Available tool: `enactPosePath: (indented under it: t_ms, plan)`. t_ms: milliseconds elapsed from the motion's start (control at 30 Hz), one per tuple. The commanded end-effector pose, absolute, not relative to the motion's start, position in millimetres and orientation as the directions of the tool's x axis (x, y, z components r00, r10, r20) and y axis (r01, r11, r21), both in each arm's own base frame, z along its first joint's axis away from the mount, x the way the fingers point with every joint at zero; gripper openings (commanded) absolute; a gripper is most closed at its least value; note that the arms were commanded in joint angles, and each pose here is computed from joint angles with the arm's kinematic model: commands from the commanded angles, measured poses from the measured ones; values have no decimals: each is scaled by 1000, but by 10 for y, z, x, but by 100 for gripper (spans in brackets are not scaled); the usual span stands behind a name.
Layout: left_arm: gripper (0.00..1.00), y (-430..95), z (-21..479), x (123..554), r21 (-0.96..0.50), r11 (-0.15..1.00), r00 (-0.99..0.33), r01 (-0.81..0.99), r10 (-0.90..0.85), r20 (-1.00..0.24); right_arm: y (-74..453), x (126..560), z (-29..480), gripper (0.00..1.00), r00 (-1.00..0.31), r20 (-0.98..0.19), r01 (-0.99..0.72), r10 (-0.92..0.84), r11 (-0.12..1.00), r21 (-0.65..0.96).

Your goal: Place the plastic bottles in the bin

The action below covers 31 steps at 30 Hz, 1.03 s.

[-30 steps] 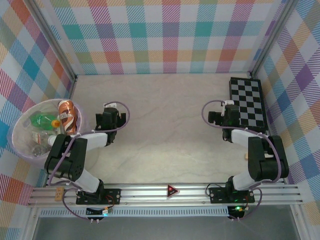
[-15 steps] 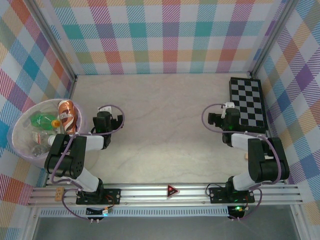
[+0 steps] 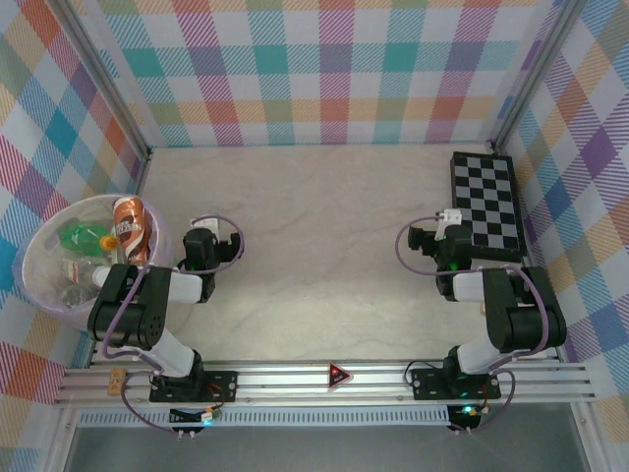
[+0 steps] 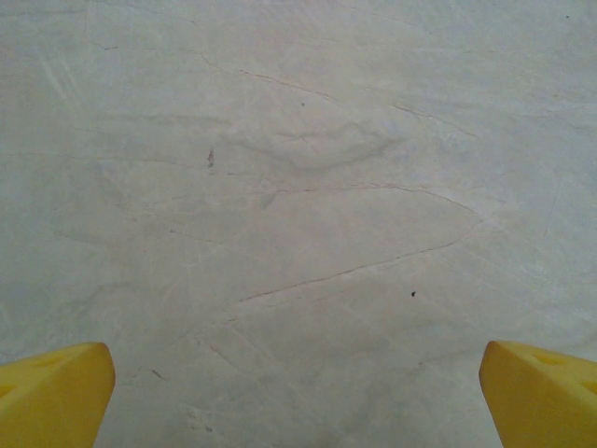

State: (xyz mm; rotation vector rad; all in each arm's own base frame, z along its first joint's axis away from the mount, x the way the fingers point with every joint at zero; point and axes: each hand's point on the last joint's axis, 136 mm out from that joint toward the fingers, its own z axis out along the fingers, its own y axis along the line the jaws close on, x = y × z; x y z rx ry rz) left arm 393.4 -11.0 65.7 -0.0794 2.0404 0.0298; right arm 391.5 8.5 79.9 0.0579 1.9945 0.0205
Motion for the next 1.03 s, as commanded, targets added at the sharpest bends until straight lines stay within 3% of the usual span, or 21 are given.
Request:
enactPosePath:
  t_ms: [0,1000]
  plan:
    - [100,-106,816,4015,-45,997,-386,-61,-65,-920,82,3966,914,100,-361,-931,23,57,998,52]
    - [100,-106,815,4013,-46,997,-386,-62,-67,-920,77,3977,909,100,-366,-929,24,60,998,55]
